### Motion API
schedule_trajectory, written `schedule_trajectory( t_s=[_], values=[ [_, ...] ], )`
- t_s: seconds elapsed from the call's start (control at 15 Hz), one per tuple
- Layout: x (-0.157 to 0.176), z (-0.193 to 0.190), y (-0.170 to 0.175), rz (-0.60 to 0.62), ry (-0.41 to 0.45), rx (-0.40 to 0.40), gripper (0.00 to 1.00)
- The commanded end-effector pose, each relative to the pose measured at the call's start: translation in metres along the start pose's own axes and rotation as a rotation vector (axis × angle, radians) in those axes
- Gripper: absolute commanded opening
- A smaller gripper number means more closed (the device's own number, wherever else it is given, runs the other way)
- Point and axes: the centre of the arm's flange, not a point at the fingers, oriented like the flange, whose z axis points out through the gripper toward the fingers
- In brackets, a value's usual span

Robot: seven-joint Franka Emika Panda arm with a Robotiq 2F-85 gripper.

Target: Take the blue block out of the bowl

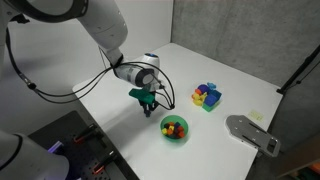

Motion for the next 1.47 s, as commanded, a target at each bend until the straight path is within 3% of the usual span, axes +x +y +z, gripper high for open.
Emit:
schedule_trajectory(
  t_s=[0.0, 1.4],
  values=[
    [0.005, 0.012, -0.005, -0.037, -0.042, -0.020, 0.10],
    [0.027, 0.023, -0.017, -0.097, -0.010, 0.003, 0.10]
  ],
)
